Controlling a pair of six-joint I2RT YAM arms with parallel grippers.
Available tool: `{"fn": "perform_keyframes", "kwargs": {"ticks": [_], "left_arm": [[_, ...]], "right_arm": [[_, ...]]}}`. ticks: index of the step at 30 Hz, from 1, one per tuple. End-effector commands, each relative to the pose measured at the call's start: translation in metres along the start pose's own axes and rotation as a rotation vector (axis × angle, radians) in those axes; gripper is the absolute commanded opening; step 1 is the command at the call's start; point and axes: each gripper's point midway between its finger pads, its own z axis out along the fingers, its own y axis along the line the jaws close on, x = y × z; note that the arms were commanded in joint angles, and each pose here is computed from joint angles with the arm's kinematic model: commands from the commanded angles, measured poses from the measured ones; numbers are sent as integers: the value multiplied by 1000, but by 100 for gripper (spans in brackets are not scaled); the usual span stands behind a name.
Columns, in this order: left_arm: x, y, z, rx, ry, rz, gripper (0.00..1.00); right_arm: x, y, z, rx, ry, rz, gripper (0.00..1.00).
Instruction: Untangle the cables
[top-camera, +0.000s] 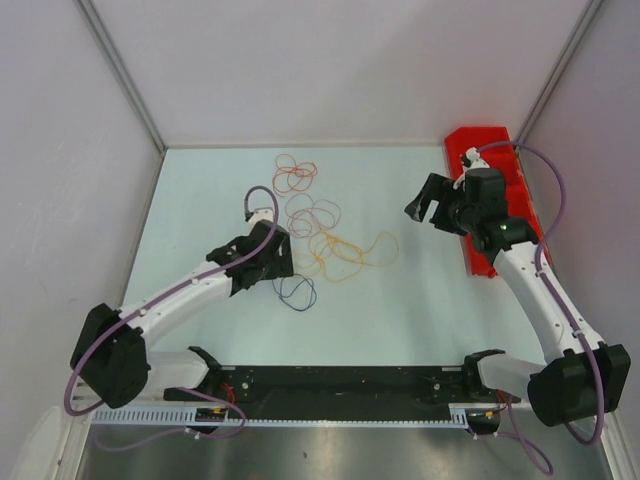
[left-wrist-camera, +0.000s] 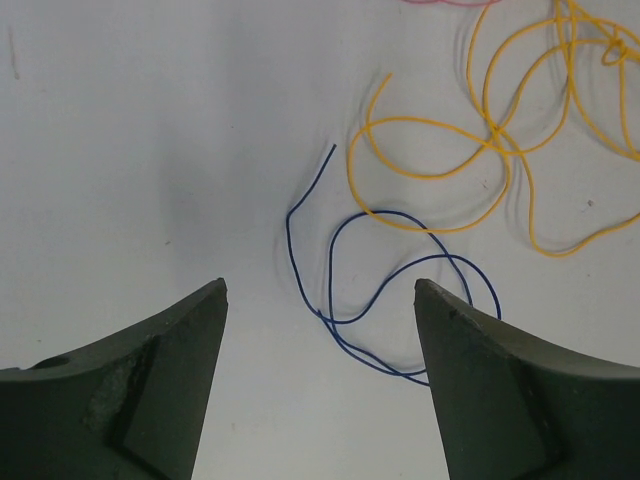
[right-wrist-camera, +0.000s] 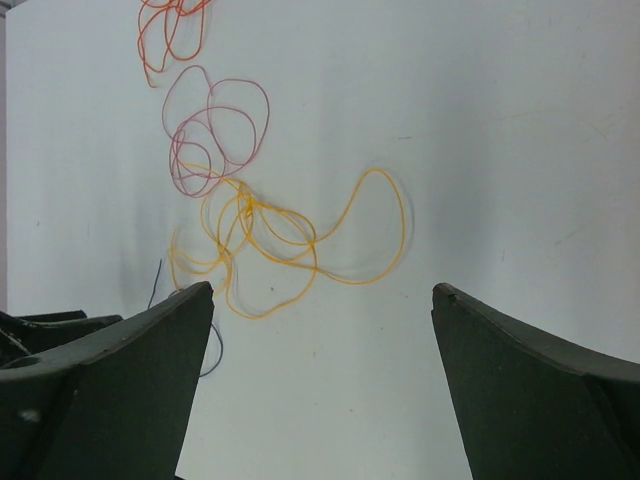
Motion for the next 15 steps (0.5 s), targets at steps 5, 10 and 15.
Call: {"fn": "perform_keyframes", "kwargs": {"ticks": [5,10,15], "left_arm": [[28,-58,5,128,56,-3,80],[55,-74,14,135,106,25,79],[72,-90,19,147,133,69,73]], "right_arm": [[20,-7,-4,15,69,-40,94],[24,-6,-7,3,81,-54,94],[26,-4,-10,-8,87,-54,94]]}}
